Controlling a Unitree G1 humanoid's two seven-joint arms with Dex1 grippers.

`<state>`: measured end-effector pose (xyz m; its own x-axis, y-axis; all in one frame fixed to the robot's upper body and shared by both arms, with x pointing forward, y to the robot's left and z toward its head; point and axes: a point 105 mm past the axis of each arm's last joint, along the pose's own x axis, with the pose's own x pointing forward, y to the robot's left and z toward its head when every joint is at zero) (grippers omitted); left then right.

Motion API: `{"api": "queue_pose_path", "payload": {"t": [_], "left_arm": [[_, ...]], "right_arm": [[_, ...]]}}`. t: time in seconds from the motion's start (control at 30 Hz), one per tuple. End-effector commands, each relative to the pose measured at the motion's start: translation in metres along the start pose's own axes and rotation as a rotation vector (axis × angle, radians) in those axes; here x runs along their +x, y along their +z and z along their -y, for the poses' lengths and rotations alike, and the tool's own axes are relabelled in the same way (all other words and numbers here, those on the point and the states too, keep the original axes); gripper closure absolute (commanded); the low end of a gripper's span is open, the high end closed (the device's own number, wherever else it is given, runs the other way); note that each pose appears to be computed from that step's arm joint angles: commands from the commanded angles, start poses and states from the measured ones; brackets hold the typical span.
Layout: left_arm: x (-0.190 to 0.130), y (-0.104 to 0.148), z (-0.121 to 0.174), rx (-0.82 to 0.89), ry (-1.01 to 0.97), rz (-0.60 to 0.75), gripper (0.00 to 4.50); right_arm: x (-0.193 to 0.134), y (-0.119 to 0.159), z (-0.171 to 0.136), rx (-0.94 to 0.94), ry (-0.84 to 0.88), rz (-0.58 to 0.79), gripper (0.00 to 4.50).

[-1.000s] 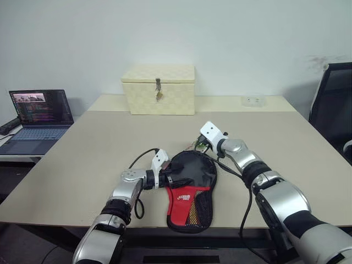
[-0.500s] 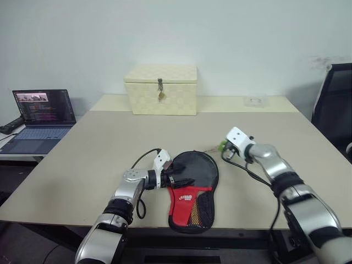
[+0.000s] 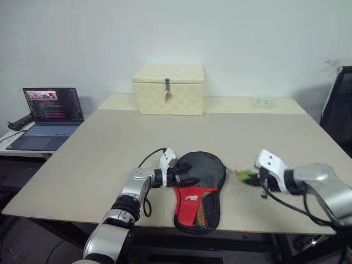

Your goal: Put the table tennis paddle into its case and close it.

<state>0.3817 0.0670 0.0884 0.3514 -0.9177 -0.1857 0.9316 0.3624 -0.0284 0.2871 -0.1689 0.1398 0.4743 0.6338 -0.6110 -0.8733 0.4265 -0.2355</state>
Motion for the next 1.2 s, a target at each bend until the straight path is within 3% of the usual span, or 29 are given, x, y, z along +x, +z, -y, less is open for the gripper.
{"api": "queue_pose_path", "payload": {"t": [0.03, 0.23, 0.67, 0.83, 1.0, 1.2], "left_arm": [[0.009, -0.017, 0.006, -0.043, -0.016, -0.059, 0.0], [0.015, -0.015, 0.007, -0.035, -0.019, -0.055, 0.0], [0.024, -0.011, 0.008, -0.017, -0.019, -0.049, 0.0], [0.027, -0.008, 0.007, -0.012, -0.012, -0.044, 0.0], [0.03, -0.006, 0.008, -0.008, -0.013, -0.036, 0.0], [0.028, 0.004, 0.008, 0.006, -0.009, 0.02, 0.0]], "right_arm": [[-0.012, 0.008, -0.036, -0.015, 0.133, 0.004, 4.47], [-0.006, -0.003, -0.1, 0.029, 0.339, -0.018, 4.47], [-0.026, 0.002, -0.167, 0.103, 0.595, -0.003, 4.47], [-0.021, 0.003, -0.174, 0.118, 0.603, 0.017, 4.47], [-0.01, 0.006, -0.156, 0.117, 0.51, 0.027, 4.47], [-0.011, 0.016, -0.12, 0.117, 0.381, 0.059, 2.72]]}}
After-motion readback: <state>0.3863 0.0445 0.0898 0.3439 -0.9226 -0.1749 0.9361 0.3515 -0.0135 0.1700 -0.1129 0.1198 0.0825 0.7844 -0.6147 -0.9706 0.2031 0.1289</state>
